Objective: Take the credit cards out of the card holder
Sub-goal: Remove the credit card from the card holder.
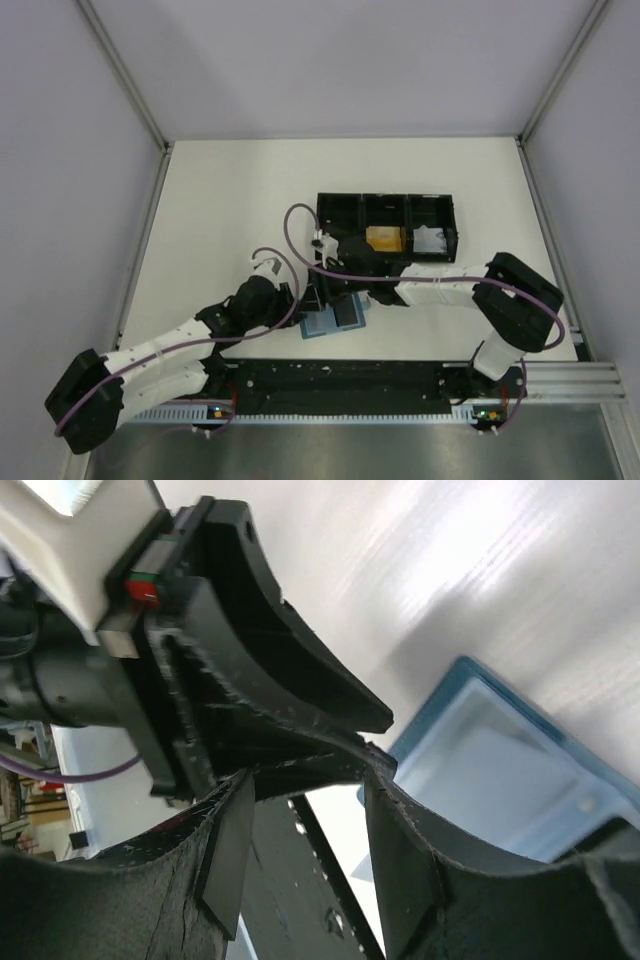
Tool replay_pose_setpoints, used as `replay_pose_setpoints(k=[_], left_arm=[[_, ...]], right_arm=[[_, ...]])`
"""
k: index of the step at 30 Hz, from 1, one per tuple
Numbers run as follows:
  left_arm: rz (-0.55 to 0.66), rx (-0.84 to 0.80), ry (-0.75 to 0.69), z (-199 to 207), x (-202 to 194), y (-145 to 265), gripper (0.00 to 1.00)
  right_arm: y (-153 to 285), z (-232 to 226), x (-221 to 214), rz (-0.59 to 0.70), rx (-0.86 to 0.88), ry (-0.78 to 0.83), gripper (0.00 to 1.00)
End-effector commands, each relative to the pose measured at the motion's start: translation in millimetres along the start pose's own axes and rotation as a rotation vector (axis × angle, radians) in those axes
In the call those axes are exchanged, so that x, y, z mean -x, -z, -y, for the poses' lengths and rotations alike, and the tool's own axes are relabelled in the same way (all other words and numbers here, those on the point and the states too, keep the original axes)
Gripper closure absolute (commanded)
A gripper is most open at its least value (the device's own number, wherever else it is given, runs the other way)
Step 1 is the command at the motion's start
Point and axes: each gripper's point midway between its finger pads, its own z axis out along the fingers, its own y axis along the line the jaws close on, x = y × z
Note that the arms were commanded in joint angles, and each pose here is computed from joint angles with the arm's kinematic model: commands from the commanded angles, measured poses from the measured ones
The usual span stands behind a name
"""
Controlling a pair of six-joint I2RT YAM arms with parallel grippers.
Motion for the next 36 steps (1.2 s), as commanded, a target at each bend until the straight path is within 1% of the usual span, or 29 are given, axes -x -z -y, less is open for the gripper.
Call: replay_pose_setpoints(k=[1,4,6,10,13,15,16,17,21,25,30,33,36], left_arm=[[0.171,0.040,0.059,-8.0,25.8,18.6,0.59],[0.264,0.042,0.075,-9.7,40.3,37.0,0.54],[0.304,0.021,0.085,-6.3,46.6,48.4,0.52],[0.348,-0.071,0.091,13.0,57.1,64.8,0.51],[0.318,-0.150,0.072,35.4,59.4,68.8,0.49],[0.273,-0.217,0.053,55.9,59.1,69.5,0.47],[0.269,-0.230,0.051,62.5,62.6,68.7,0.46],[0.233,-0.264,0.042,72.3,59.5,67.8,0.44],[0.202,-0.351,0.033,104.8,68.1,67.2,0.42],[0.181,-0.392,0.033,126.1,72.0,58.7,0.43],[0.110,-0.396,0.052,135.3,57.3,35.5,0.45],[0.096,-0.354,0.060,128.7,49.2,21.0,0.46],[0.102,-0.326,0.101,118.2,44.7,9.8,0.47]], right_arm=[[-16.3,-15.6,3.3,-0.020,0.061,0.028,0.52],[-12.0,-11.6,7.2,-0.001,0.027,0.052,0.52],[-3.9,-12.7,13.8,0.010,0.004,0.084,0.52],[21.7,-24.5,29.4,0.065,-0.018,0.174,0.52],[40.2,-13.7,34.7,0.096,-0.081,0.185,0.52],[50.8,6.2,35.6,0.112,-0.134,0.158,0.52],[55.1,14.8,34.0,0.114,-0.147,0.141,0.52],[59.0,23.0,31.6,0.113,-0.157,0.123,0.52],[67.9,38.3,22.9,0.130,-0.162,0.091,0.52],[68.0,51.8,12.7,0.136,-0.164,0.047,0.55],[66.1,73.4,-0.1,0.127,-0.192,-0.008,0.59],[66.8,82.9,-4.5,0.126,-0.210,-0.029,0.61],[67.1,89.9,-6.9,0.121,-0.225,-0.044,0.66]])
